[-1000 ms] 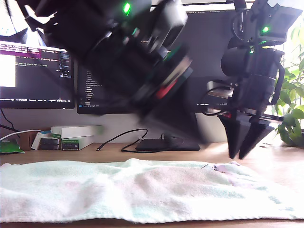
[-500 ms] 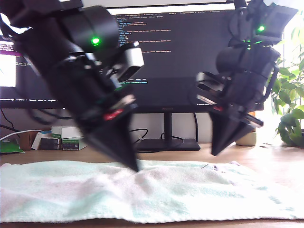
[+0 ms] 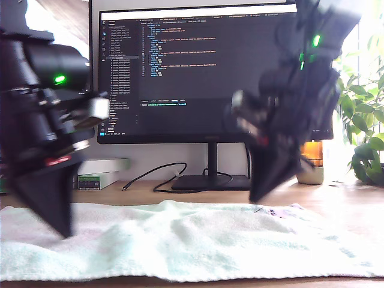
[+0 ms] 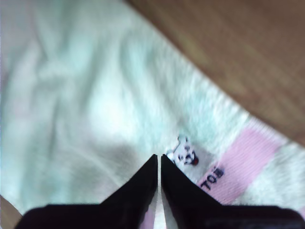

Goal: Fold the tea towel to a neat square and place it to the right

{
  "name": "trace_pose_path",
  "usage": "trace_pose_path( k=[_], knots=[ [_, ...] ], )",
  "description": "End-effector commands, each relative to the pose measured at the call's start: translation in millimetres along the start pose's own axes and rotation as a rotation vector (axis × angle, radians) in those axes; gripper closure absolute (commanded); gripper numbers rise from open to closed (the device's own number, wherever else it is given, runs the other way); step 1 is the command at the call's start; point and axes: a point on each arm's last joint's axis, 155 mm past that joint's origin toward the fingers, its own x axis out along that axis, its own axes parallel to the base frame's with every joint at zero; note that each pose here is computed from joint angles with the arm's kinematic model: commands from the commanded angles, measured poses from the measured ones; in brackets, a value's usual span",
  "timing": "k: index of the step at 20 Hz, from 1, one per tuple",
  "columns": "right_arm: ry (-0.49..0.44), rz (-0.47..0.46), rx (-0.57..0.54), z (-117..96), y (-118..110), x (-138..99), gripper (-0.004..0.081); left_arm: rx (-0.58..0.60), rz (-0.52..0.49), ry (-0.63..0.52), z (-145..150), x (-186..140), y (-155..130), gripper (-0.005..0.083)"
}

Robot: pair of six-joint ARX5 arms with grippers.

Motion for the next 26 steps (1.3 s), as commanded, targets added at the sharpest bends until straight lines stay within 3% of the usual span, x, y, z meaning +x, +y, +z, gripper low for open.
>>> trace_pose_path(
  k=[1, 9, 19, 26],
  knots=[
    [0.054, 0.016, 0.012, -11, -5, 19, 0.0783, -0.053, 0.018, 0.006, -6, -2, 9, 0.0793],
    [0.099, -0.003, 0.017, -20, -12, 31, 0.0783, -0.179, 0.156, 0.124, -42, -12, 51, 0.0793],
    [0.263, -0.022, 0.057, -57, -1, 29, 0.0783, -0.138, 0.187, -0.001, -5, 11, 71, 0.0794],
    [0.322, -0.036, 0.078, -69, 7, 26, 0.0783, -0.045, 0.170, -0.098, 27, 25, 61, 0.0794]
  ],
)
